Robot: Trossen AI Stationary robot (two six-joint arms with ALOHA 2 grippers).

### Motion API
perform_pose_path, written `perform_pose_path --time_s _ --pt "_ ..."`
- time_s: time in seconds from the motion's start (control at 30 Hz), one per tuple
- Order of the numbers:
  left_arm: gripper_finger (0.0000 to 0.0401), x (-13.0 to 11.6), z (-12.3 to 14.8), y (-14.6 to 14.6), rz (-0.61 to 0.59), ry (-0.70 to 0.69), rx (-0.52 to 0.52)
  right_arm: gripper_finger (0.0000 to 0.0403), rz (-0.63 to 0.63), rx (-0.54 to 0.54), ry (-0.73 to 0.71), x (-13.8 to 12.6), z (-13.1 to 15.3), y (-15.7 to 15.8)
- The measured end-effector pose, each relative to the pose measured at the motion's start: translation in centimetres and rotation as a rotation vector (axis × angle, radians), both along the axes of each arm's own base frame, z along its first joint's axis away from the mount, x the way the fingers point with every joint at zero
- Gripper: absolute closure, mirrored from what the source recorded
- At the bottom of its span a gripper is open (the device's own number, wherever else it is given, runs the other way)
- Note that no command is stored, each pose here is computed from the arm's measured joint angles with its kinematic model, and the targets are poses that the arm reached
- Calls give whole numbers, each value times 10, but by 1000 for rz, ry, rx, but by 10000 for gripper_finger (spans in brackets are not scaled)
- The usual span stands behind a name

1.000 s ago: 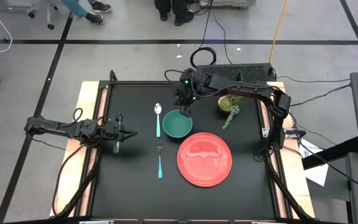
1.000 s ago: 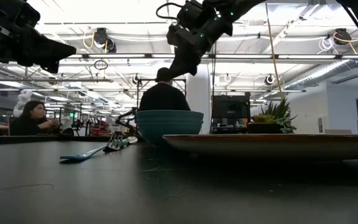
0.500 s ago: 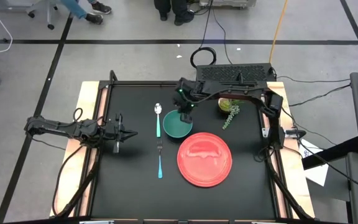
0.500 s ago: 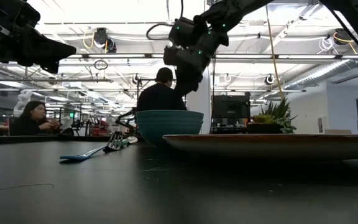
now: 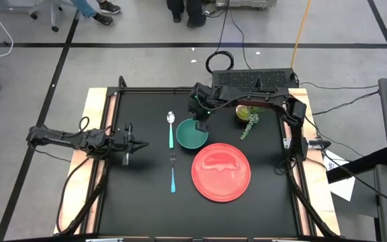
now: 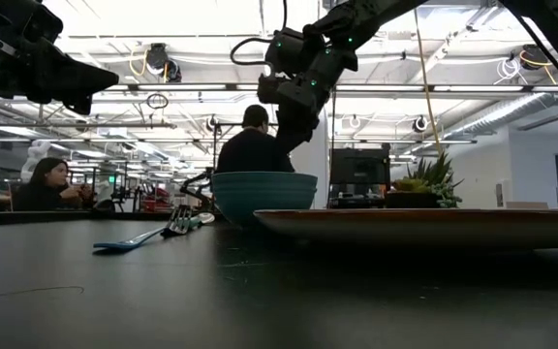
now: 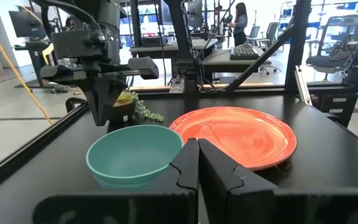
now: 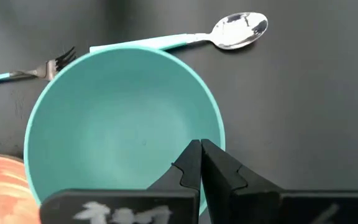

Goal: Set table place
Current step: Put the green bowl on the orange plate

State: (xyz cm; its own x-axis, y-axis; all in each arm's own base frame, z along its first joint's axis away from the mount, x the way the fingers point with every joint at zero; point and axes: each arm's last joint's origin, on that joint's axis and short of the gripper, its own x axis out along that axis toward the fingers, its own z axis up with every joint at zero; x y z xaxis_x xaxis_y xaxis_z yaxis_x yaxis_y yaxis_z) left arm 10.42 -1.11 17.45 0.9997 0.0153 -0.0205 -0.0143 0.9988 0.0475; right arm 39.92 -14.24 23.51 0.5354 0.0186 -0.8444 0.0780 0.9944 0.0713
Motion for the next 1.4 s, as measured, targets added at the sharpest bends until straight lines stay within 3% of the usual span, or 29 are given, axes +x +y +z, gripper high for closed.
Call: perform_pose_path --time_s 0.4,1.0,1.4 --pt "391 0 0 0 0 0 0 388 7 0 -6 1 0 2" --pt "391 0 0 0 0 0 0 208 3 15 13 -1 -1 3" --pt "391 0 0 0 0 1 0 193 -7 37 61 -5 -3 4"
